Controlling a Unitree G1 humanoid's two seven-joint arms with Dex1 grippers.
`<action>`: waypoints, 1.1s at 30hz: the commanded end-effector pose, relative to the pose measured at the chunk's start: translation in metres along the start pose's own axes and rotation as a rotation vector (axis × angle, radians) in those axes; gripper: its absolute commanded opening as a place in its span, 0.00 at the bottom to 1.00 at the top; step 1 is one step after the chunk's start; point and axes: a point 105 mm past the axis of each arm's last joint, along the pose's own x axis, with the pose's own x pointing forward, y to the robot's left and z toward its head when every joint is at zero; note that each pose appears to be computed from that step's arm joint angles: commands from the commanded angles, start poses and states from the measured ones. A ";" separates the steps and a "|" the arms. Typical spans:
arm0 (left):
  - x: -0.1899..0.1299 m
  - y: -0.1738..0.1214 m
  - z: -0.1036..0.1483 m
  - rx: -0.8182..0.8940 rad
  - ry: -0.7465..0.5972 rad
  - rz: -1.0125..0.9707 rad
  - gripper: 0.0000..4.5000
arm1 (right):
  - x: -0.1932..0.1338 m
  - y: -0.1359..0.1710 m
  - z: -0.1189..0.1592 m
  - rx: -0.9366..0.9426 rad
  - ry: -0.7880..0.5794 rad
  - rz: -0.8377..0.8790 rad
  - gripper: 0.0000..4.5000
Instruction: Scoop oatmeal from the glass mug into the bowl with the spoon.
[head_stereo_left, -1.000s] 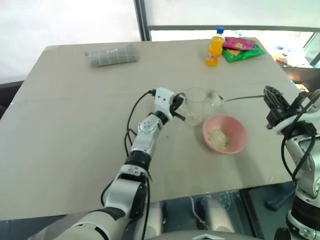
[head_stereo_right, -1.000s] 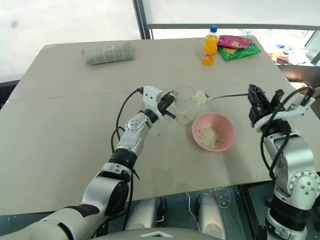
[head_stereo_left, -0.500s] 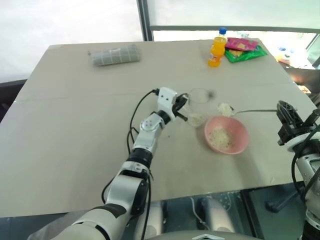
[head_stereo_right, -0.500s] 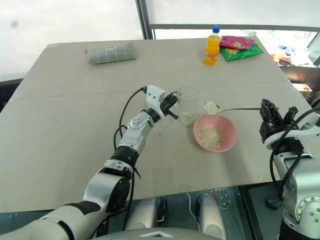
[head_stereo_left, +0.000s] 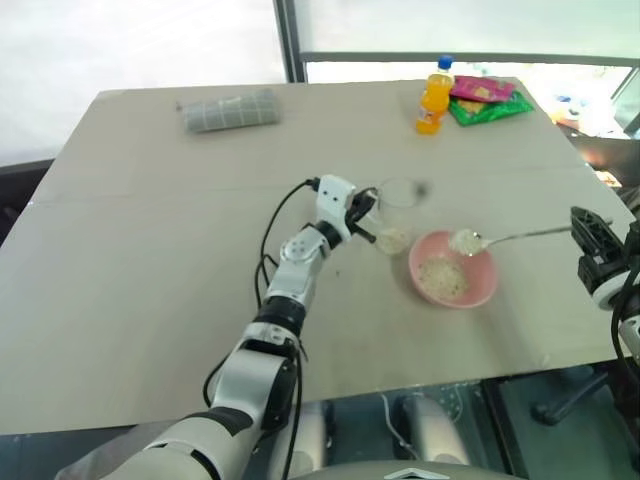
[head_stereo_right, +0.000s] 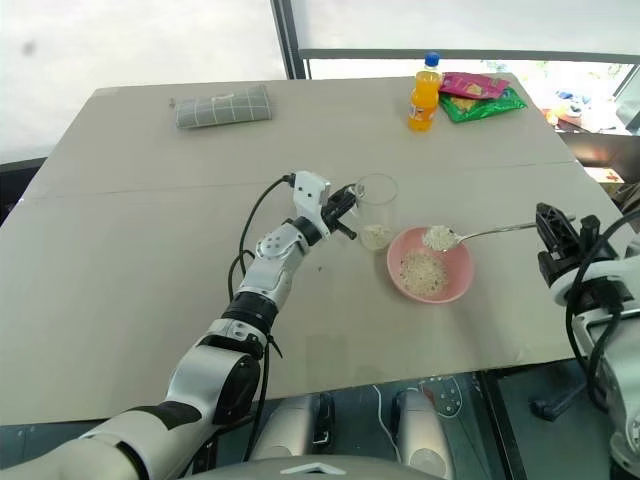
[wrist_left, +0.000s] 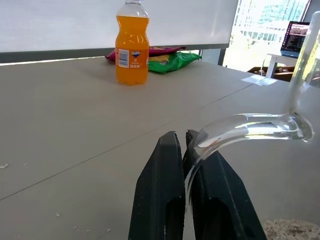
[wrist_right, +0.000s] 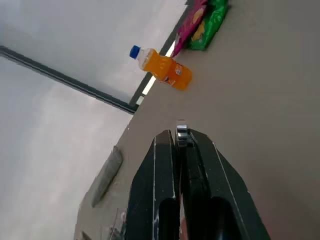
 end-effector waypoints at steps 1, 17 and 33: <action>0.004 -0.004 0.006 0.017 -0.022 -0.014 0.01 | 0.004 0.014 -0.002 -0.138 0.027 0.051 0.00; 0.001 0.002 0.010 0.026 -0.025 0.011 0.01 | 0.016 0.053 -0.020 -0.739 0.212 0.248 0.00; 0.007 0.007 0.040 0.072 -0.045 0.033 0.01 | 0.018 0.071 -0.051 -1.302 0.391 0.534 0.00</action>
